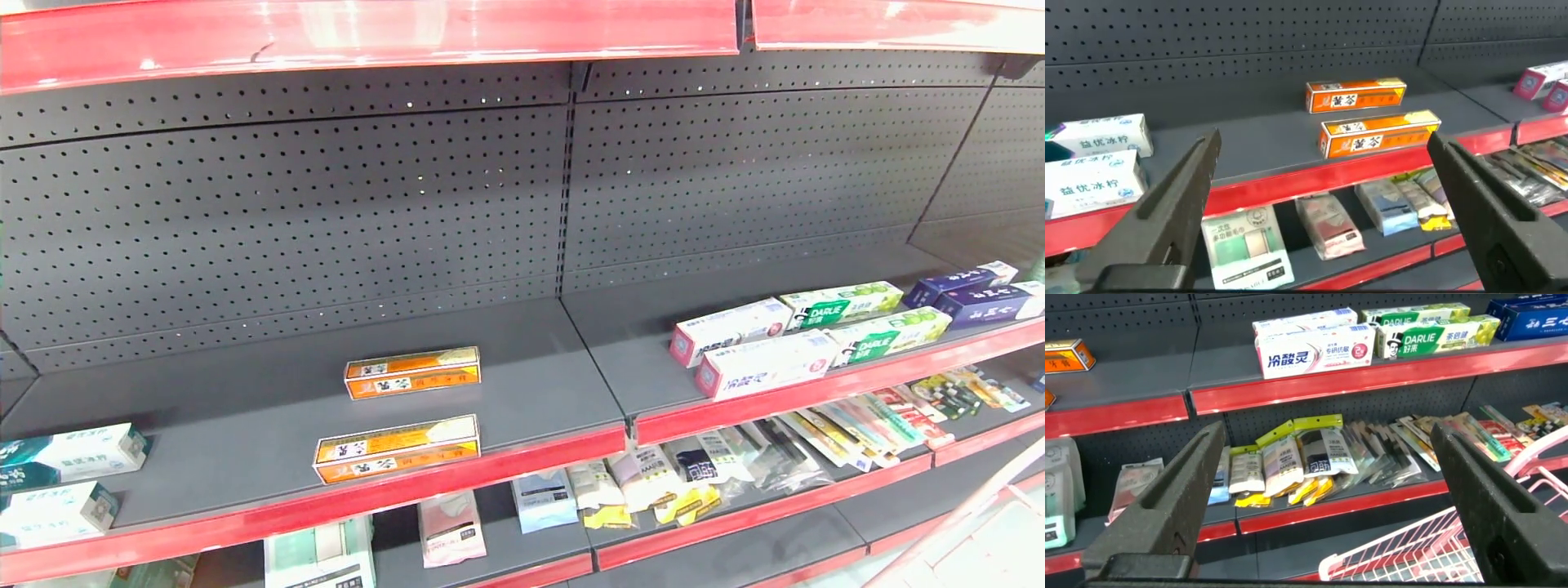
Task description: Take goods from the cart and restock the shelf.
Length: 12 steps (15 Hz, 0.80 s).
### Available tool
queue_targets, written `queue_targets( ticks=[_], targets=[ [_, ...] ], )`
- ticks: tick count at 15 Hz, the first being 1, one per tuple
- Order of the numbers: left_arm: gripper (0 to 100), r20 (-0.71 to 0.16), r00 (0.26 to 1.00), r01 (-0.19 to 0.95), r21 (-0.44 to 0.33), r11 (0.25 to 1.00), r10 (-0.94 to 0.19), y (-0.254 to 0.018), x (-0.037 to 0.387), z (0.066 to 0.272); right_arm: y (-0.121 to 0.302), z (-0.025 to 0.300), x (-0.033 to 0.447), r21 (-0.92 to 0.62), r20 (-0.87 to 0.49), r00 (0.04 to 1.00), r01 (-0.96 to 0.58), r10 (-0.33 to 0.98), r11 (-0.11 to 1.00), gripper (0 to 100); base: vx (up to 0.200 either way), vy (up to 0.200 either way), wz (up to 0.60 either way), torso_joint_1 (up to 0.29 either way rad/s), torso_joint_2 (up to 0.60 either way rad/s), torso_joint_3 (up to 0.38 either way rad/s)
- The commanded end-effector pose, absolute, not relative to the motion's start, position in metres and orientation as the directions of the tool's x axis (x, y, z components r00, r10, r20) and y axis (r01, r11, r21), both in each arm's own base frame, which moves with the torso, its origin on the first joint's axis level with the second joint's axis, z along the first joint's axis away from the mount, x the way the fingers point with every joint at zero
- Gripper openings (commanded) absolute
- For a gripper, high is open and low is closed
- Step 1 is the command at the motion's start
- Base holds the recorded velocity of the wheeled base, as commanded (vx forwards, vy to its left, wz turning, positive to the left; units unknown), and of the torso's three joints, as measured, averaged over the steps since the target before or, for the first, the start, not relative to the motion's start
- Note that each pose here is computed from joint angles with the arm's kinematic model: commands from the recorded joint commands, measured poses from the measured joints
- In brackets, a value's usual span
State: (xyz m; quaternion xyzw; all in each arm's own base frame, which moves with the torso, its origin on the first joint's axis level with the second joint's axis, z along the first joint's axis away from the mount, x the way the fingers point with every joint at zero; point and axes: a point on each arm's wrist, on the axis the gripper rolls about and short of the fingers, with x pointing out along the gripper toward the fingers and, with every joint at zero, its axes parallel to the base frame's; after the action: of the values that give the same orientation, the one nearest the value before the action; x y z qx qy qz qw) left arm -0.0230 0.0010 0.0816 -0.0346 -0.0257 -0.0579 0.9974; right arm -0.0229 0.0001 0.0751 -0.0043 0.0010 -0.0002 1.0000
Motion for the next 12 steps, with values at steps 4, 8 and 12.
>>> queue_targets(
  ticks=[4,8,12],
  targets=[
    [100,0.057,0.992,0.12,-0.065,0.991,-0.116,0.001,-0.0232,0.0818,0.0001,0.0752,-0.0228,-0.008,-0.003,1.0,0.0,0.0,1.0,100,0.0,0.0,0.45,0.003,0.0,0.004],
    [100,0.057,0.991,0.121,-0.065,0.99,-0.118,0.0009,-0.0231,0.0816,0.0001,0.0752,-0.0228,-0.008,-0.003,1.0,0.0,0.0,1.0,100,0.0,0.0,0.6,0.005,0.0,0.005],
    [100,0.057,0.992,0.115,-0.062,0.991,-0.112,0.001,-0.0231,0.0816,0.0001,0.0752,-0.0228,-0.009,-0.003,1.0,0.0,0.0,1.0,100,0.0,0.0,0.6,0.001,0.0,0.001]
  ],
)
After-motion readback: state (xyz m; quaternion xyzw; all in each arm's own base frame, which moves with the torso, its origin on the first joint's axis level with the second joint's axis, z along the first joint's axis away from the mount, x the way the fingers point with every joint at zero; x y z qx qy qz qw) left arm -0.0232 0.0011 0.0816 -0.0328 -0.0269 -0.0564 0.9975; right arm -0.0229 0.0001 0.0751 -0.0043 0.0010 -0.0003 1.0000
